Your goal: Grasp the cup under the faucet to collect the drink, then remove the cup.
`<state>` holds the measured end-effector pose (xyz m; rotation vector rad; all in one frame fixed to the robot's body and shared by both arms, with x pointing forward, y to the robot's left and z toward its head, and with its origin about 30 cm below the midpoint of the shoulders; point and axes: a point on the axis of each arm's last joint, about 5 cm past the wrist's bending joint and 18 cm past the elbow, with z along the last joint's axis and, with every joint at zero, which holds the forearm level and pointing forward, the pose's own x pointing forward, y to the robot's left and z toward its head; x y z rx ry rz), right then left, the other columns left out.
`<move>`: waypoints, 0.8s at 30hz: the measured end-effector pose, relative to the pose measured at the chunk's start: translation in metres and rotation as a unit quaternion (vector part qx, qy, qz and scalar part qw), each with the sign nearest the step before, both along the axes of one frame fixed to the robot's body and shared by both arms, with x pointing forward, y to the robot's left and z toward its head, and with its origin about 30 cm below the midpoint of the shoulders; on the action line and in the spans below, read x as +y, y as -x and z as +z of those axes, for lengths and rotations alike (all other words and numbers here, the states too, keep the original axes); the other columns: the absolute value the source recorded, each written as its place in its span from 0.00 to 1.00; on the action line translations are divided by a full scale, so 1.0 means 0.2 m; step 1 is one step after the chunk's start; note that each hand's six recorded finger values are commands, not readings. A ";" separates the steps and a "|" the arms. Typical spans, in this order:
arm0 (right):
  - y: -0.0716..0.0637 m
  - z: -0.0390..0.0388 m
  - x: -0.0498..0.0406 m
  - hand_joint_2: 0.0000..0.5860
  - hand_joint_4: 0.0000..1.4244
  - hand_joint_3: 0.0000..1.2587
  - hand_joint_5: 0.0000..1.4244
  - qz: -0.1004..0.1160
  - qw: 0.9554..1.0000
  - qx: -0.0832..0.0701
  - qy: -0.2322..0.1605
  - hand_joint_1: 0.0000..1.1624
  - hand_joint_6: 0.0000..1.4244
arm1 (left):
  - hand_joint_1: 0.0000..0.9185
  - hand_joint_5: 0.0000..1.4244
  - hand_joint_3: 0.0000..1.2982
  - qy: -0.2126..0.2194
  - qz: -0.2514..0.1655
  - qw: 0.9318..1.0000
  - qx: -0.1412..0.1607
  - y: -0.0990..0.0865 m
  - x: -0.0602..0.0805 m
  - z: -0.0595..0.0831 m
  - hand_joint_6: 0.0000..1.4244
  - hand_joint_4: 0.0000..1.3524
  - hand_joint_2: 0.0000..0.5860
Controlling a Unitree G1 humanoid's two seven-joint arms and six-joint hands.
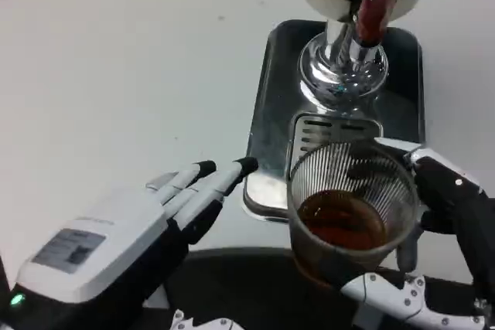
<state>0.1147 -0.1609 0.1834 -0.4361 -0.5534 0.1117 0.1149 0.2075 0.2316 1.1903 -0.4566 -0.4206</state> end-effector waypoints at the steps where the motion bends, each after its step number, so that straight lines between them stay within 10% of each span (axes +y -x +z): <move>1: 0.00 0.000 0.002 0.37 0.62 0.64 0.72 0.004 1.000 0.000 0.001 0.69 0.83 | 0.00 0.00 0.00 -0.001 0.000 1.000 0.002 0.01 0.00 0.00 0.03 0.00 0.17; 24: 0.00 0.006 0.019 0.39 0.62 0.65 0.72 0.048 0.999 0.003 0.007 0.69 0.83 | 0.00 0.00 0.00 -0.019 0.040 0.999 0.012 0.13 0.06 0.02 0.03 0.00 0.17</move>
